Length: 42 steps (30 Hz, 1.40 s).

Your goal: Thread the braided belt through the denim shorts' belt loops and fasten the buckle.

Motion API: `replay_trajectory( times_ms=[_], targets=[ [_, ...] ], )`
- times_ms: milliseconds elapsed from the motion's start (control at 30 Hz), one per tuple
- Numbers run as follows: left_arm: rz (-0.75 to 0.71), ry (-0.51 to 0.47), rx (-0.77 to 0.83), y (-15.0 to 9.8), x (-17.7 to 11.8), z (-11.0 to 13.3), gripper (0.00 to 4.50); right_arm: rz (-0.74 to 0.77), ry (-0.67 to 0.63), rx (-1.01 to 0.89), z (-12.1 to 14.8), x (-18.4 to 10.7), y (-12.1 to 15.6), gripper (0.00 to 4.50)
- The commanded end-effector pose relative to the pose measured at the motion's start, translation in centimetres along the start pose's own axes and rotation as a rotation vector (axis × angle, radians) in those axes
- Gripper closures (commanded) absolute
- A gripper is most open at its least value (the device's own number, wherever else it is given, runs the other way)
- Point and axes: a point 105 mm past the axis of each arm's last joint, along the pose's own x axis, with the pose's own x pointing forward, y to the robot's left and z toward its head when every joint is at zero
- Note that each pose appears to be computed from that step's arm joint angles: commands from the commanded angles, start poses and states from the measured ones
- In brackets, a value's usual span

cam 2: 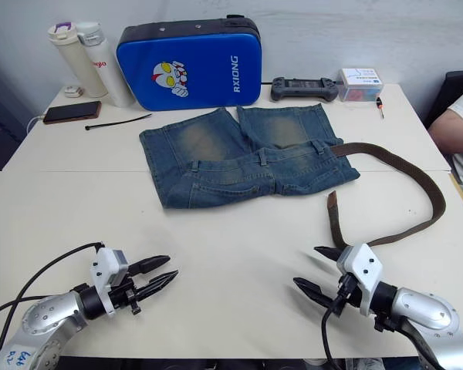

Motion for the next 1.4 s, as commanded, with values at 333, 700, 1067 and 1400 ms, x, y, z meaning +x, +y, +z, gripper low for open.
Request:
replay_trajectory(
  times_ms=[333,700,1067,1400],
  targets=[
    [0.054,-0.078,0.007,1.0,-0.3,2.4,2.31,0.013,-0.068,-0.031,1.8,0.3,-0.4,0.0],
    [0.032,-0.095,0.008,0.9,0.3,3.0,2.31,0.005,-0.078,-0.012,2.1,0.5,-0.4,0.0],
    [-0.282,-0.052,-0.113,-1.2,1.8,5.6,2.31,0.023,0.042,0.031,1.5,0.3,-0.5,0.0],
    [-0.366,0.029,0.098,-2.4,4.8,9.7,2.31,-0.163,0.179,-0.013,3.7,-0.7,-6.4,0.0]
  ],
)
